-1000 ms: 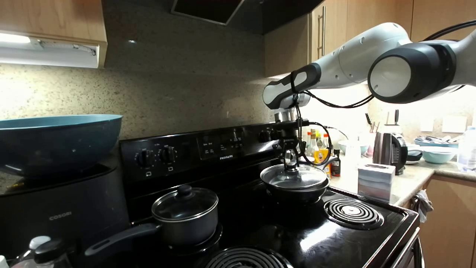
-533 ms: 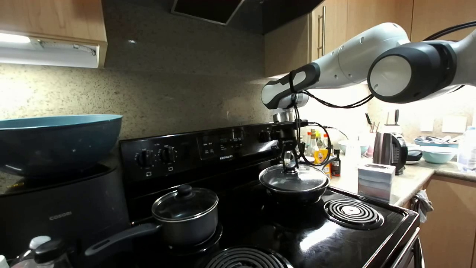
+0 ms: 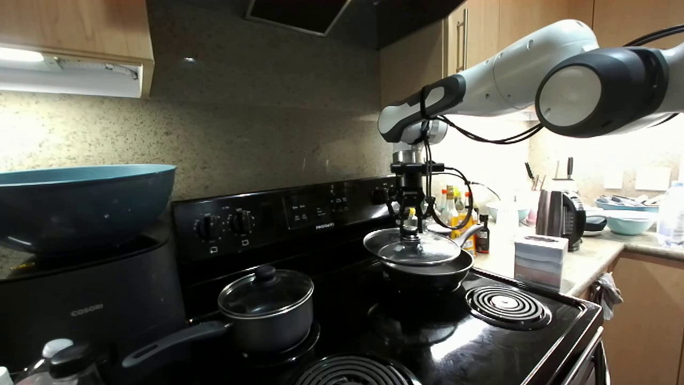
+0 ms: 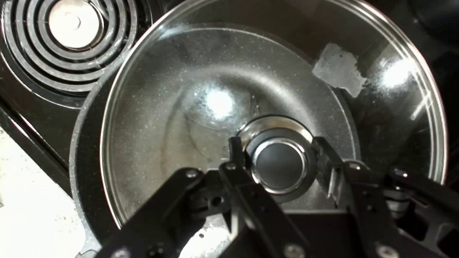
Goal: Cover the pan with the clear lid
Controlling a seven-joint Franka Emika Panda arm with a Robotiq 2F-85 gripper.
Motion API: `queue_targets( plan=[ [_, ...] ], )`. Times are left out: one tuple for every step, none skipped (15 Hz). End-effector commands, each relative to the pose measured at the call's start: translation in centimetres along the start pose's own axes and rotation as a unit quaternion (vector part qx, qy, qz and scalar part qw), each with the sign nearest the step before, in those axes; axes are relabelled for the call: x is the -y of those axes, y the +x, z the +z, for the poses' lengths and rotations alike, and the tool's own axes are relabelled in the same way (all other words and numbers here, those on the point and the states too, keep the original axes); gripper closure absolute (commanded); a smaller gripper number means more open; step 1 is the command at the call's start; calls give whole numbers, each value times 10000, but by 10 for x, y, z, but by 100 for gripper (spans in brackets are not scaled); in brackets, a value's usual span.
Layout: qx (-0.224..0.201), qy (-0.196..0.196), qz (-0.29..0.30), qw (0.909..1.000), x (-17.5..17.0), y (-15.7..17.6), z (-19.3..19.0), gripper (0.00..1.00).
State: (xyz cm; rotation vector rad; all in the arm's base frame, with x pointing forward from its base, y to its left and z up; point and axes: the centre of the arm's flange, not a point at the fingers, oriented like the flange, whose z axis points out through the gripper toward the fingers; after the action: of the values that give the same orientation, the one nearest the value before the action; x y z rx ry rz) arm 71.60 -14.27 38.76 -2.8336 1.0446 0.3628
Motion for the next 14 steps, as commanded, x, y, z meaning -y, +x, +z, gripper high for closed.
queue_targets(
  plan=[
    [3, 274, -37, 9996, -31, -21, -35, 75],
    [-10, 286, -1, 9996, -37, -20, -40, 75],
    [-19, 291, 56, 9996, -42, -17, -42, 75],
    [-16, 309, 103, 9995, -47, -16, -45, 75],
    [-15, 334, 141, 9993, -51, -10, -44, 75],
    [3, 342, 177, 9993, -55, -6, -43, 75],
    [24, 338, 210, 9992, -57, -2, -42, 75],
    [47, 340, 236, 9991, -60, 1, -40, 75],
    [89, 331, 257, 9991, -62, 4, -37, 75],
    [116, 312, 260, 9991, -63, 5, -34, 75],
    [150, 296, 237, 9992, -63, 8, -30, 75],
    [181, 284, 240, 9991, -63, 11, -26, 75],
    [222, 286, 211, 9991, -61, 13, -23, 75],
    [247, 276, 194, 9991, -60, 14, -20, 75]
  ],
)
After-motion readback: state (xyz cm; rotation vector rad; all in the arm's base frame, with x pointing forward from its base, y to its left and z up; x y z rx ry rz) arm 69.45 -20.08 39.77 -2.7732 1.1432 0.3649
